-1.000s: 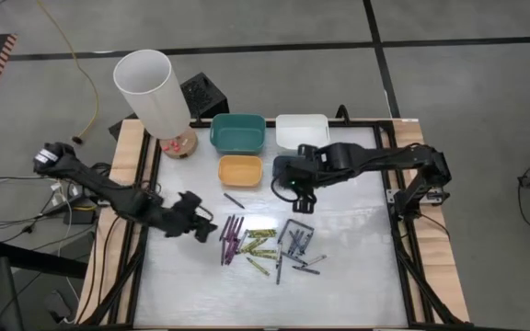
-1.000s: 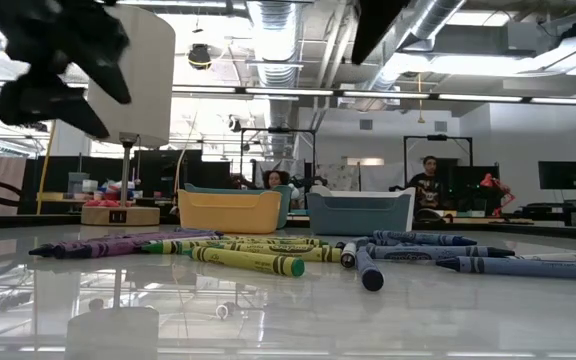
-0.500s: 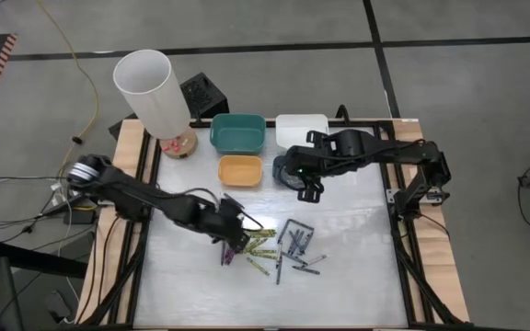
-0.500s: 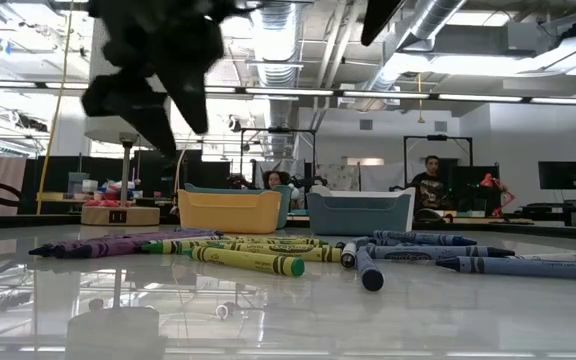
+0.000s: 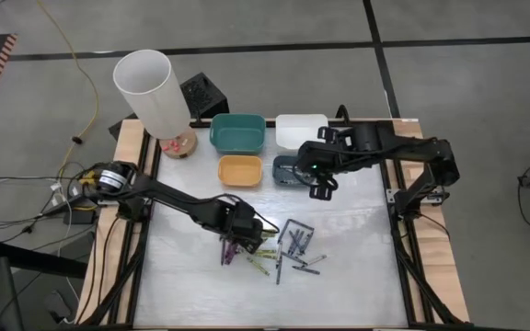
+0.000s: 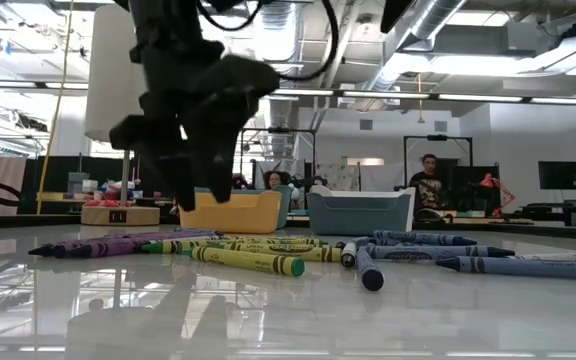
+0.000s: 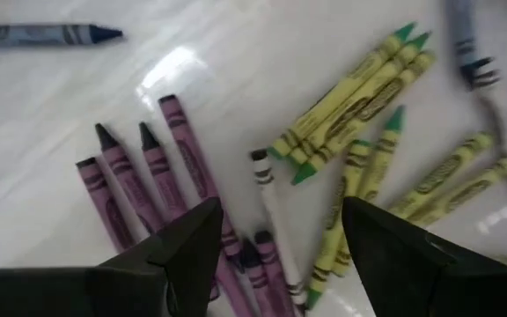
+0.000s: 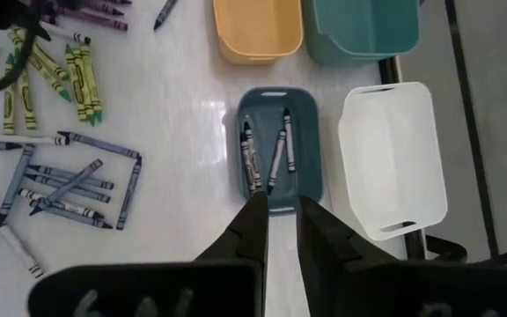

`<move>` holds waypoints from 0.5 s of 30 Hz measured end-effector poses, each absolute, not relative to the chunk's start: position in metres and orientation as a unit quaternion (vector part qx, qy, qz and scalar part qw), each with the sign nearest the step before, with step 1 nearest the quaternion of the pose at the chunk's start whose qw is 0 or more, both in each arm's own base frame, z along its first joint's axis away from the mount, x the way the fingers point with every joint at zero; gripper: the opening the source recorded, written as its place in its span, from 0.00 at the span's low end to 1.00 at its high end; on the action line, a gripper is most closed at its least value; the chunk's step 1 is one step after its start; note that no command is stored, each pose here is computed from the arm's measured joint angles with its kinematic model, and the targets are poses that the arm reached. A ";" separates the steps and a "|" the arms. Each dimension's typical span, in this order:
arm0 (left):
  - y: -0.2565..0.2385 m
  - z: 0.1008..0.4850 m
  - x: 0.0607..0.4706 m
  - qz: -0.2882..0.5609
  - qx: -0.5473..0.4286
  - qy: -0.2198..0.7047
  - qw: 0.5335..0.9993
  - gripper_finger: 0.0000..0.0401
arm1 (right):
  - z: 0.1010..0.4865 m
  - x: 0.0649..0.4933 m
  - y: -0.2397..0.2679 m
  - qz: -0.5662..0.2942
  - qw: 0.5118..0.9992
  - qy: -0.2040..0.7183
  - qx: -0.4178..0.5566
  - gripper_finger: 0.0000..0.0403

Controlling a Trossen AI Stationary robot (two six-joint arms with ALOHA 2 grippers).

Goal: Sort crayons
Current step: Put the black crayon into the blue bin

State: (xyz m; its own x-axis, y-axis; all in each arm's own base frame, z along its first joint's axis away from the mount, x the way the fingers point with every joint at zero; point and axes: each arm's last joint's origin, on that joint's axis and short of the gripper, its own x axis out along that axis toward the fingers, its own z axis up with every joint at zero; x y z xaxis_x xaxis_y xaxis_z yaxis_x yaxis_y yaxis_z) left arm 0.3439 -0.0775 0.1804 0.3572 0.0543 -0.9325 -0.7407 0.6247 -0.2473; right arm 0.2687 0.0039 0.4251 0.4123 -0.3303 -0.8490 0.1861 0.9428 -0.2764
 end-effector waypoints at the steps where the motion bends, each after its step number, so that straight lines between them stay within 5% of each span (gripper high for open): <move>1: -0.076 0.178 0.344 0.267 -0.341 0.507 0.745 0.56 | 0.426 0.268 0.004 -0.157 0.838 0.518 -0.071 0.14; 15: -0.076 0.172 0.344 0.253 -0.328 0.526 0.743 0.51 | 0.433 0.258 0.003 -0.169 0.845 0.505 -0.053 0.14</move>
